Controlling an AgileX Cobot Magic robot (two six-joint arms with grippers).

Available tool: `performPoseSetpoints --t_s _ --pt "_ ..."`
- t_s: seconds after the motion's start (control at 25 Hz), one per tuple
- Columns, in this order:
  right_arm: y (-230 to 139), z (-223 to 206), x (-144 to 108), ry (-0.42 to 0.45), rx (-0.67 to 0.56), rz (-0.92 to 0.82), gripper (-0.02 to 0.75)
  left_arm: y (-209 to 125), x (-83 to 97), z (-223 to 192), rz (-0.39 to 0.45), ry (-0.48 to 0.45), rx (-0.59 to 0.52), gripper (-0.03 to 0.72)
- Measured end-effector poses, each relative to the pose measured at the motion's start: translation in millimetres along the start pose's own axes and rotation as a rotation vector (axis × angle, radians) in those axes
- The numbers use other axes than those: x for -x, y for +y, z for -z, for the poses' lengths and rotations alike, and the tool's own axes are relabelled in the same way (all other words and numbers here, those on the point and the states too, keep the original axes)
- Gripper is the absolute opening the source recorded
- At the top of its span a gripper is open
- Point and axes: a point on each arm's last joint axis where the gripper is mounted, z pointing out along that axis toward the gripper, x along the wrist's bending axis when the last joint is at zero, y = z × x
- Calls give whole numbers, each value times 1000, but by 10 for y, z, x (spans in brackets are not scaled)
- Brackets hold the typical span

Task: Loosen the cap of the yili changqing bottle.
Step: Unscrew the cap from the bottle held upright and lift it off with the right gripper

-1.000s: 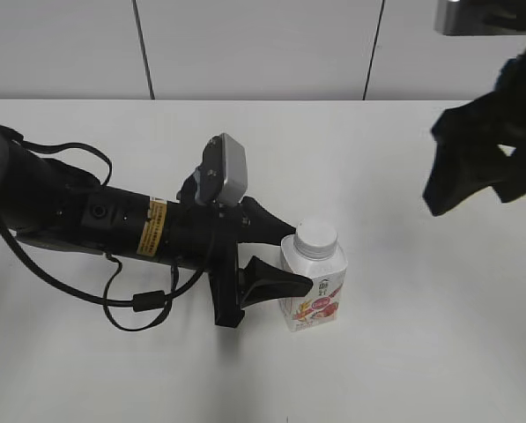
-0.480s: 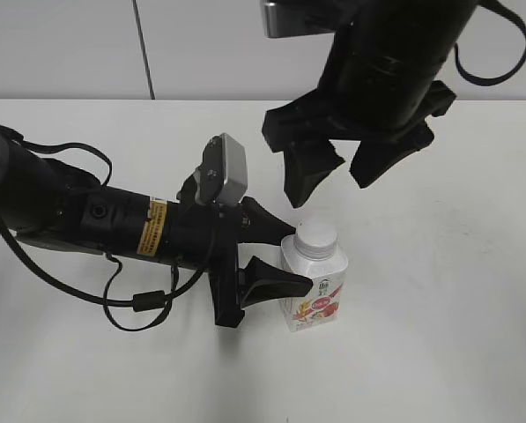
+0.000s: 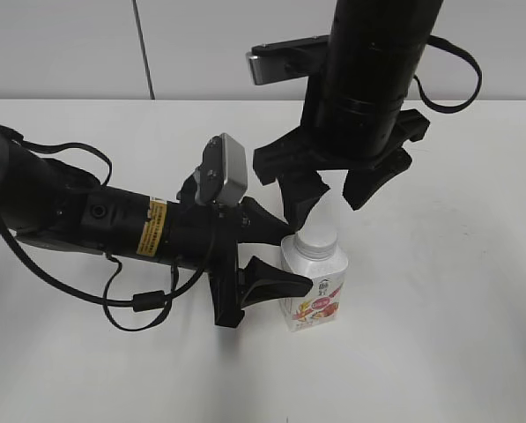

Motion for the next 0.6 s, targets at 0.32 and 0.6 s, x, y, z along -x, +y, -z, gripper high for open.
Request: performPoseSetpoints --t_s 0.32,0.6 --pt "16 -82 -25 27 -26 -8 521 0 0 0 0 0 0 441" --pt "41 -197 -16 19 -55 -10 518 0 0 0 0 0 0 440"
